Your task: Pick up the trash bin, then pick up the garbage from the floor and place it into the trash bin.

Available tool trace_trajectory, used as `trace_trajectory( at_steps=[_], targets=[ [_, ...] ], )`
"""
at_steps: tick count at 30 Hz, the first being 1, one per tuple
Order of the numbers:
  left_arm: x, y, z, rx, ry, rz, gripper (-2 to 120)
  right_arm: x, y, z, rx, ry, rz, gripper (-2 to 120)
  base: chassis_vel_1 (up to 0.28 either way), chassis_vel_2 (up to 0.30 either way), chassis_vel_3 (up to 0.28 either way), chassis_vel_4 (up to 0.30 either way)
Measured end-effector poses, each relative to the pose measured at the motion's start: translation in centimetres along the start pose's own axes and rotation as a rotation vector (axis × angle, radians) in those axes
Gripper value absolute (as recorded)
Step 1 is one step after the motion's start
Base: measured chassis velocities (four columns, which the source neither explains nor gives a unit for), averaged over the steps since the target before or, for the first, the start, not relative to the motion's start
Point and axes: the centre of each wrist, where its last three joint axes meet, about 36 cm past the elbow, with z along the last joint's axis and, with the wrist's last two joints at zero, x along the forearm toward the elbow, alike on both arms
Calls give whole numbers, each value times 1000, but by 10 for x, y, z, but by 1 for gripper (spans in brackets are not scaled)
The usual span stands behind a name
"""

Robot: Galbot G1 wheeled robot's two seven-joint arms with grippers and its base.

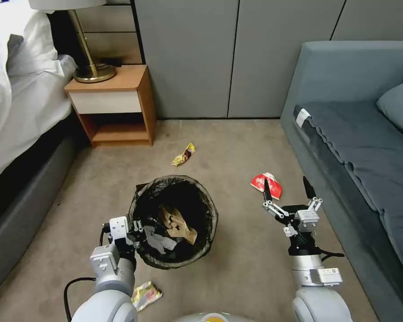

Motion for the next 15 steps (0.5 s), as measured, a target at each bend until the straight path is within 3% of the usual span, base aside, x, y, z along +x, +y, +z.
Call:
trace_trajectory(
  at_steps=[10, 15],
  targets=[
    [0, 0, -2, 4, -3, 0, 1, -5, -4, 0, 9, -35, -11, 100, -278, 277, 283, -273],
    [1, 0, -2, 6, -5, 1, 1, -10, -4, 1, 13, -70, -24, 100, -182, 187, 154, -161]
  ],
)
